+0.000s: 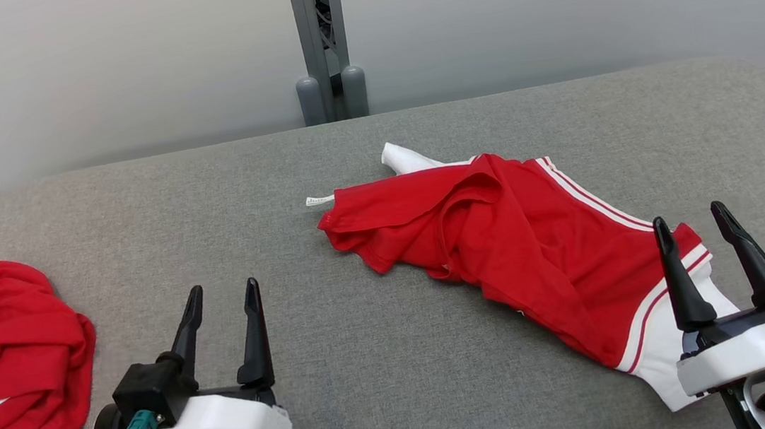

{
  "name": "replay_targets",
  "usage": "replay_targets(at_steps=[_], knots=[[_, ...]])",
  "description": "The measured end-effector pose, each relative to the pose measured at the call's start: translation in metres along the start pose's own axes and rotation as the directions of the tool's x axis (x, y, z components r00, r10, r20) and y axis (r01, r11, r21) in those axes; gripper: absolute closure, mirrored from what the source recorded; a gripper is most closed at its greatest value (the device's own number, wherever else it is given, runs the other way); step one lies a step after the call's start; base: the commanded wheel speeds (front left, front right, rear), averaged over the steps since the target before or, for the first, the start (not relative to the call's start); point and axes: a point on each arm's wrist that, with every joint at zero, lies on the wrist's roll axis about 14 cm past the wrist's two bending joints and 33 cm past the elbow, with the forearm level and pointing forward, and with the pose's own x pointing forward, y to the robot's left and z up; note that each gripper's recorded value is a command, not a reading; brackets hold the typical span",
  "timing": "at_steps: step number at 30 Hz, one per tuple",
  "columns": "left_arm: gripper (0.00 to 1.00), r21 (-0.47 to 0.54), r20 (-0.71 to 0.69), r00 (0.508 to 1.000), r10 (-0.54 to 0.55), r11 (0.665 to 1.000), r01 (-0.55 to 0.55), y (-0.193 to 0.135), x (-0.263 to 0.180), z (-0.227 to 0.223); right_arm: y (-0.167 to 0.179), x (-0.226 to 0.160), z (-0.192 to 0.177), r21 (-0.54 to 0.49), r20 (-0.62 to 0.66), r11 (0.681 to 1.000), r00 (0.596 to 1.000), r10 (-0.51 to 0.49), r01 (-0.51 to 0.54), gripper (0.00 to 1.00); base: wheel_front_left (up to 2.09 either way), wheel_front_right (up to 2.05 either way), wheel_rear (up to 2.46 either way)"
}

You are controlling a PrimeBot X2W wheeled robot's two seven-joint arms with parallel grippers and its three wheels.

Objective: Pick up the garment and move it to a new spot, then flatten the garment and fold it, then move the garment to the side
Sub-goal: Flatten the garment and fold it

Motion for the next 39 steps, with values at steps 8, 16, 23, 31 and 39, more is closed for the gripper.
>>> replay_targets(at_steps=[8, 16, 23, 31, 39], knots=[[0.00, -0.036, -0.094, 0.981, -0.169, 0.985, 0.166, -0.036, -0.003, -0.031, 0.007, 0.005, -0.009, 0.002, -0.024, 1.000, 0.999, 0.022, -0.022, 0.00, 0.00, 0.00, 0.00], [0.00, -0.099, -0.212, 0.864, -0.457, 0.890, 0.446, -0.115, 0.006, -0.073, -0.002, -0.001, -0.036, -0.015, -0.110, 1.000, 0.994, -0.006, 0.005, 0.00, 0.00, 0.00, 0.00], [0.00, -0.167, -0.338, 0.754, -0.564, 0.824, 0.541, -0.154, 0.016, -0.116, -0.012, -0.007, -0.056, -0.016, -0.174, 0.999, 0.984, -0.044, 0.042, 0.00, 0.00, 0.00, 0.00], [0.00, -0.198, -0.420, 0.705, -0.572, 0.815, 0.544, -0.162, 0.036, -0.145, -0.033, -0.014, -0.062, -0.031, -0.198, 0.994, 0.974, -0.114, 0.110, 0.00, 0.00, 0.00, 0.00], [0.00, -0.228, -0.432, 0.703, -0.564, 0.823, 0.520, -0.163, 0.045, -0.150, -0.039, -0.016, -0.066, -0.037, -0.212, 0.991, 0.968, -0.133, 0.128, 0.00, 0.00, 0.00, 0.00]])
